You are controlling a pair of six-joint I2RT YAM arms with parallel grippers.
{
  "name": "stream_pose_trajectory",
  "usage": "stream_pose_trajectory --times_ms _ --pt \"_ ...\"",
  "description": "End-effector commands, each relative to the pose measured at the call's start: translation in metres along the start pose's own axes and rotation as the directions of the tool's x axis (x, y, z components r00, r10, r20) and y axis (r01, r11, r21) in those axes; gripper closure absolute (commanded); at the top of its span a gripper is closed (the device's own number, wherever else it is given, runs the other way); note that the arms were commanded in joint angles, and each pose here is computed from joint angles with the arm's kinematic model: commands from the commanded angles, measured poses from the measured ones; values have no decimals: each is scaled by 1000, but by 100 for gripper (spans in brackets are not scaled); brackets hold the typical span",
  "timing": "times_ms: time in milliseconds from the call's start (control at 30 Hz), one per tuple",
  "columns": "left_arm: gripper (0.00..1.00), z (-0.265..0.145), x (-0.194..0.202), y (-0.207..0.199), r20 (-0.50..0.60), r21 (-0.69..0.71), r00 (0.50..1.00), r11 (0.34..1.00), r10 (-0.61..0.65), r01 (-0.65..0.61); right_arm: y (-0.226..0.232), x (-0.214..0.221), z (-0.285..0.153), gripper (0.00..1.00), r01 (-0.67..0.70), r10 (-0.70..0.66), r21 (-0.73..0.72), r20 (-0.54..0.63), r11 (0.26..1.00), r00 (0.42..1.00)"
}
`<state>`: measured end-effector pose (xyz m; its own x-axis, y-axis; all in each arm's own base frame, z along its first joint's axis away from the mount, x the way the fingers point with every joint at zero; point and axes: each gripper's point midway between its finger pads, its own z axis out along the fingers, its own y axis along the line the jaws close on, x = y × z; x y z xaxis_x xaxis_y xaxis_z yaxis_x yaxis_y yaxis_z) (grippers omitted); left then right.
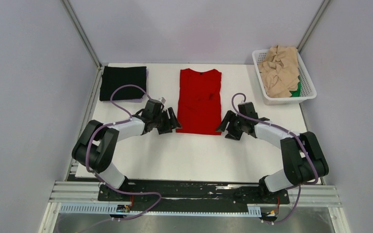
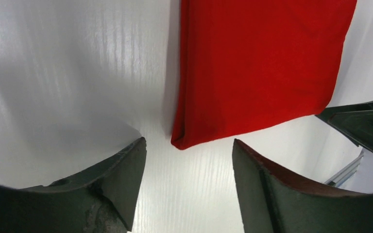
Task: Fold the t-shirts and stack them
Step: Grab one side of the 2/3 rectangular tshirt with both arms
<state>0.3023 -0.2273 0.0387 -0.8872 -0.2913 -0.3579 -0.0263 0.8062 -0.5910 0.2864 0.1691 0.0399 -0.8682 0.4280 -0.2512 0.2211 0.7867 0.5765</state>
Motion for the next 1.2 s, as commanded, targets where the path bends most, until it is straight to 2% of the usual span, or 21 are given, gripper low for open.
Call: stream_pose_trajectory --times_ms 0,233,300,433,767,1033,1100,1133,1167 --pt "36 14 1 -6 -17 36 1000 999 -12 13 0 -4 11 43 23 -24 14 25 1000 999" --pt "57 24 14 8 -66 0 997 1000 -27 27 -9 3 25 51 19 -20 53 10 998 1000" --pt "60 24 17 14 -73 -26 997 999 -30 28 -10 5 29 55 16 -16 57 0 998 1000" --pt "60 21 24 27 -93 -88 995 996 -32 24 -14 9 35 60 17 -16 75 -16 997 1000" --pt "58 10 38 43 -113 -182 993 983 -23 2 -26 19 36 82 14 -10 115 -33 993 999" --pt "60 12 47 46 -136 -219 991 975 -10 -20 -28 26 35 92 18 -12 117 -49 993 999" --pt "69 16 49 39 -144 -201 990 979 -7 -23 -27 27 35 93 19 -14 112 -51 994 999" --pt "86 18 52 36 -151 -198 989 980 -4 -26 -25 27 34 94 20 -14 107 -51 994 999" --pt "94 18 53 37 -144 -209 989 978 -15 -16 -23 27 32 95 22 -17 100 -49 995 999"
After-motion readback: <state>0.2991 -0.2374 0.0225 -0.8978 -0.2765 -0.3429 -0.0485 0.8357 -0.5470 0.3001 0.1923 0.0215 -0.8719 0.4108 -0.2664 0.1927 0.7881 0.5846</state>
